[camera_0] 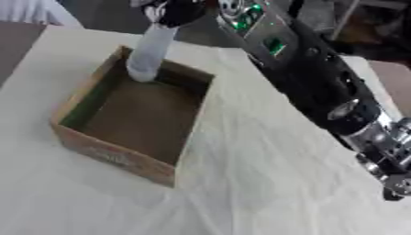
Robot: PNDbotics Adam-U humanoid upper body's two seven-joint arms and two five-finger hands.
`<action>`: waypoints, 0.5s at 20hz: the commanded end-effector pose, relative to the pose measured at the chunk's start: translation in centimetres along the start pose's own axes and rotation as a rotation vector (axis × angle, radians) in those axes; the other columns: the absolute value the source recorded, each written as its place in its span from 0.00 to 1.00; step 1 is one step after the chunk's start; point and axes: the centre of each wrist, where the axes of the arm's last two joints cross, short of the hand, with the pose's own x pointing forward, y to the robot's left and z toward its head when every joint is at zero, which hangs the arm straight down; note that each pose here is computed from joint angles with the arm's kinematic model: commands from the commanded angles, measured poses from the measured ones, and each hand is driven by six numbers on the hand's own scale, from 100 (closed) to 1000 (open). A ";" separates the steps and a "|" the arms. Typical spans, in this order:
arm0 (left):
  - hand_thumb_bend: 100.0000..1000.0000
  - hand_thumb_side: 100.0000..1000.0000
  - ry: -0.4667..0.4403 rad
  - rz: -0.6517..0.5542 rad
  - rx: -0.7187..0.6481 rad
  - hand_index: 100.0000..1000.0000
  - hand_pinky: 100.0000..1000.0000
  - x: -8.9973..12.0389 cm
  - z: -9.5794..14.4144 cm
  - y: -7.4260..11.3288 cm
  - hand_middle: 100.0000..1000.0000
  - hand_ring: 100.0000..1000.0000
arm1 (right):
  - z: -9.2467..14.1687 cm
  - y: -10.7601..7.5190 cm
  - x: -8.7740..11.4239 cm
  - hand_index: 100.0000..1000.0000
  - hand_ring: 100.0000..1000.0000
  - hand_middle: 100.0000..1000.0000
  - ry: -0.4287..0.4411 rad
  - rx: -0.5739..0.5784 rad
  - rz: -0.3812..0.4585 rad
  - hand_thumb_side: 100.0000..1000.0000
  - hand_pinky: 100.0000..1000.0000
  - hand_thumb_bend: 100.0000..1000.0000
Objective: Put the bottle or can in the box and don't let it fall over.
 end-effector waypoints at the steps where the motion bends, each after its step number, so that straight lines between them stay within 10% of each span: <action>1: 0.00 0.73 -0.027 -0.014 -0.011 0.67 0.82 0.8 -0.3 0.1 0.60 0.51 | 0.2 -1.1 0.2 0.89 0.82 0.84 -0.020 0.103 0.061 0.33 0.70 0.25; 4: 0.00 0.73 -0.024 -0.015 -0.008 0.67 0.82 0.8 -0.2 0.2 0.60 0.51 | 0.4 -1.7 0.4 0.92 0.94 0.92 -0.038 0.173 0.108 0.50 0.80 0.16; 10: 0.00 0.73 -0.019 -0.017 -0.007 0.67 0.82 0.7 -0.1 0.2 0.60 0.51 | 1.0 -2.3 0.7 0.93 0.95 0.95 -0.039 0.186 0.150 0.39 0.83 0.30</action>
